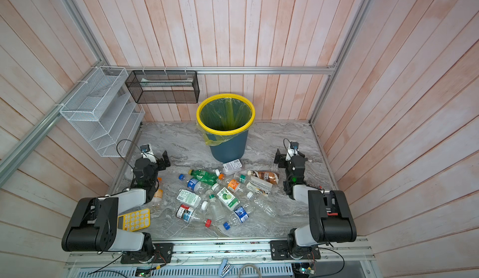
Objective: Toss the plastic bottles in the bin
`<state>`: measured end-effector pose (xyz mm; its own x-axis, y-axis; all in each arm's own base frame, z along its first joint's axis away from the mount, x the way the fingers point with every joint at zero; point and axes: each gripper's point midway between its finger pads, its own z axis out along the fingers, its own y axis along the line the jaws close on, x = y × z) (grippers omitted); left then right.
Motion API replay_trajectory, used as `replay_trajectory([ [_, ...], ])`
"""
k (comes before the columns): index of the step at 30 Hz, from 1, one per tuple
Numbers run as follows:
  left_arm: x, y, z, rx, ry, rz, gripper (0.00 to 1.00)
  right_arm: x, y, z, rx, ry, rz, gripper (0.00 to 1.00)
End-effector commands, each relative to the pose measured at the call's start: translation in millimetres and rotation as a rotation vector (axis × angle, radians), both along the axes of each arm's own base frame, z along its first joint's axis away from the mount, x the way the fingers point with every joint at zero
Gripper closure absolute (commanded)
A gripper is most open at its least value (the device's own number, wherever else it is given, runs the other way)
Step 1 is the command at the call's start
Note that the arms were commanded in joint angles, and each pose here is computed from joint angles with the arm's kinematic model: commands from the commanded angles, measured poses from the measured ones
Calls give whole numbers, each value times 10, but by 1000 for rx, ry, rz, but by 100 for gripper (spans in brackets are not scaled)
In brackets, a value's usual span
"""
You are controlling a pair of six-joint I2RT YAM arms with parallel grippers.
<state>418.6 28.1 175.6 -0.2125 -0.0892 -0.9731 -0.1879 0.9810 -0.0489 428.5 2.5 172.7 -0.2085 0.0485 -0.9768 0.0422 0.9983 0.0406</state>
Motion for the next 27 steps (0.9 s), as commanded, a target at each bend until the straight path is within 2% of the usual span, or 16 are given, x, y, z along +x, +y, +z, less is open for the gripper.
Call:
replay_trajectory([
  [1,-118,-34,-52,-64,181,13,0,-163,-52,-206,47,200,-41,7],
  [6,-327,0,117,-68,308,87,0,-285,-19,-37,89,200,-34,6],
  [12,-728,41,-179,-95,637,156,0,-352,-98,32,95,206,-83,6],
  [16,-981,-88,-398,-154,805,119,0,-326,-114,122,103,187,-95,5],
  [23,-1279,-348,-647,-313,915,117,7,-274,-146,92,124,203,-123,5],
  [27,-1381,-403,-834,-334,976,143,9,-296,-119,155,156,172,-114,5],
])
